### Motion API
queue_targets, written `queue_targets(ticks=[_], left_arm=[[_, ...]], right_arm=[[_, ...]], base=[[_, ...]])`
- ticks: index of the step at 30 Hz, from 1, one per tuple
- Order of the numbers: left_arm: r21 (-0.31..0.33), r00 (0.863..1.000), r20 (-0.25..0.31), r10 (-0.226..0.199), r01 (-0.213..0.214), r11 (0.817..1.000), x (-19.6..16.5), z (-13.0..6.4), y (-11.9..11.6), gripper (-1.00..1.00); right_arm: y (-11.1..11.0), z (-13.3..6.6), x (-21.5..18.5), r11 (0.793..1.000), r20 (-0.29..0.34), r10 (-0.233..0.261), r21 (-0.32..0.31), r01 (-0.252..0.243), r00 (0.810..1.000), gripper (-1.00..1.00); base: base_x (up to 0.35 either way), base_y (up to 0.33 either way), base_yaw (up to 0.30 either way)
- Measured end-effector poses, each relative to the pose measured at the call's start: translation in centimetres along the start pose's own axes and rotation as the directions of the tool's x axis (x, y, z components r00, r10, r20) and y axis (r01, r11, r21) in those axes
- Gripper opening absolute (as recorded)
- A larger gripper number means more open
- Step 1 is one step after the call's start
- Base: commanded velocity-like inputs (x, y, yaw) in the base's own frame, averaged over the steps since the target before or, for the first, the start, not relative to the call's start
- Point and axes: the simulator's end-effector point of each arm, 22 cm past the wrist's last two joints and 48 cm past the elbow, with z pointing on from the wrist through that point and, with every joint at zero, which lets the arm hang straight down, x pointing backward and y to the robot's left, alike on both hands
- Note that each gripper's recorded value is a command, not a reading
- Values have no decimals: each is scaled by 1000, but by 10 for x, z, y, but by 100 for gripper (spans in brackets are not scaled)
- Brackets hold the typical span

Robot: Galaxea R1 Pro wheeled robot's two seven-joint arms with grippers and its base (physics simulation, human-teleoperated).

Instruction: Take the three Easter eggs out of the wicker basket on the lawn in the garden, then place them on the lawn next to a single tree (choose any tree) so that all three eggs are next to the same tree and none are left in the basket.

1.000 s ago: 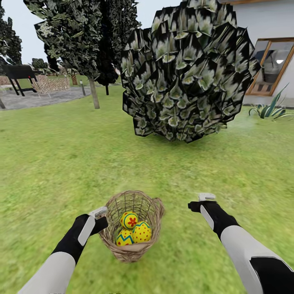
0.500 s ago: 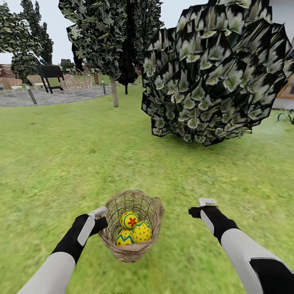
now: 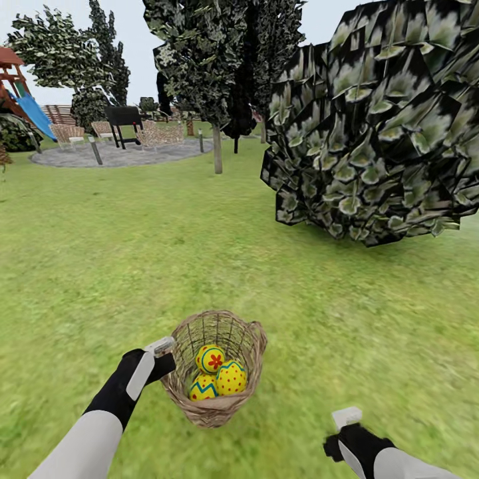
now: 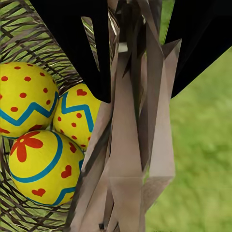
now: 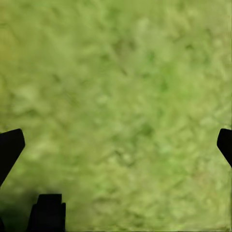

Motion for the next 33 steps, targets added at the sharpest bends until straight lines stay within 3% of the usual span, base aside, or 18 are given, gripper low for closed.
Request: queue_targets(ticks=[7,10,16,26,29,31,33], left_arm=[[4,1000,1,-4,4,1000,0,0,-1,-100],[-1,1000,0,1,-1,1000,0,0,0,-100],[0,1000,0,0,0,1000,0,0,0,-100],[5,1000,13,-21,21,1000,-10,-9,0,-100],[4,1000,-5,-15,15,1000,-9,-14,-1,-100],[6,1000,-5,-17,17,1000,-11,-17,-2,-100],[1,1000,-5,-13,13,1000,-13,-20,-1,-100]], right_arm=[[9,6,43,1000,-57,-16,-15,15,998,100],[17,9,52,1000,15,-11,-26,11,1000,100],[20,11,68,997,12,-78,-26,78,997,100],[22,5,83,996,-14,-80,-35,80,997,100],[21,0,84,996,-18,-81,-37,81,997,100],[29,-3,121,995,-46,-91,-53,89,995,100],[37,-7,146,994,-34,-93,-67,91,995,100]], base=[[0,0,72],[0,0,0],[0,0,0],[0,0,0],[0,0,0],[0,0,0],[0,0,0]])
